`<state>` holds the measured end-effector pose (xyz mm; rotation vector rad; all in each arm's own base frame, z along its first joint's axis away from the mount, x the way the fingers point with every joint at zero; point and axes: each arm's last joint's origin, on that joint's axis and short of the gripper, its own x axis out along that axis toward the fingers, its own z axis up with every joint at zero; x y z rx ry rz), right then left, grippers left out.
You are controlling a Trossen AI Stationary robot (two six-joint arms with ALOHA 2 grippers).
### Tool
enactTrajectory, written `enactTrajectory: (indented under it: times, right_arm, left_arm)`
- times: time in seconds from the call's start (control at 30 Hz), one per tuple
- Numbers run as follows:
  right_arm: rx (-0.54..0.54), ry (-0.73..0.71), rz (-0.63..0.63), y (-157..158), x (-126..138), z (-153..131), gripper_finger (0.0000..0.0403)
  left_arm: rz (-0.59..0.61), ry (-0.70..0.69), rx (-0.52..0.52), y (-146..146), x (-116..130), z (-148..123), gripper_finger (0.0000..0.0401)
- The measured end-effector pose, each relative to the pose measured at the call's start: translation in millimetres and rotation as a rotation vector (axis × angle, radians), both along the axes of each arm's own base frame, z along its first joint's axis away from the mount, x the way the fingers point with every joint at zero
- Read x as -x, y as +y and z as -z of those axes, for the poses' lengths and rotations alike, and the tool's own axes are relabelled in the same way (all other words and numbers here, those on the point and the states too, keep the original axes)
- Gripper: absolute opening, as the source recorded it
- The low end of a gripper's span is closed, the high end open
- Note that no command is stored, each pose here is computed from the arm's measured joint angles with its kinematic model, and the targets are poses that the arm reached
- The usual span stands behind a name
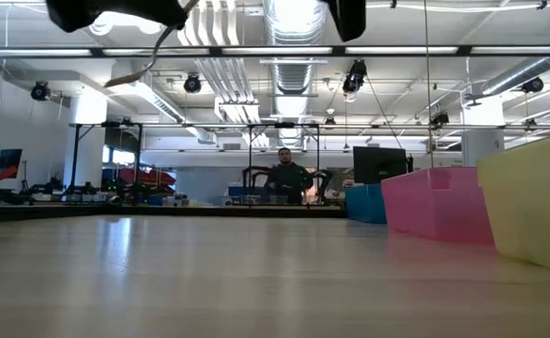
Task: Sort silverware by color (type)
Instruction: Put the gold fork into the pink bin
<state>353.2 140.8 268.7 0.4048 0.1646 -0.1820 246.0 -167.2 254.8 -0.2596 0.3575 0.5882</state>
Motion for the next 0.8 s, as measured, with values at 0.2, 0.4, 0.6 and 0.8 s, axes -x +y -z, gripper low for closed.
enactTrajectory:
  times: [0.2, 0.4, 0.6, 0.8]
  right_arm:
    - [-0.007, -0.008, 0.083, -15.8, -19.9, 1.6, 0.0175]
    - [-0.007, -0.016, 0.125, -29.8, -33.2, 0.2, 0.0176]
    - [-0.004, -0.016, 0.157, -41.0, -39.8, 0.7, 0.0176]
    - [0.004, -0.012, 0.171, -48.3, -41.9, 1.1, 0.0155]
  left_arm:
    - [0.002, 0.008, -0.003, 6.8, -8.0, -1.7, 0.0]
    - [-0.007, 0.02, -0.034, 14.0, -13.7, -3.0, 0.0]
    - [-0.012, 0.027, -0.043, 17.3, -16.1, -4.0, 0.0]
    - [0.006, 0.038, -0.036, 17.5, -17.2, -4.0, 0.0]
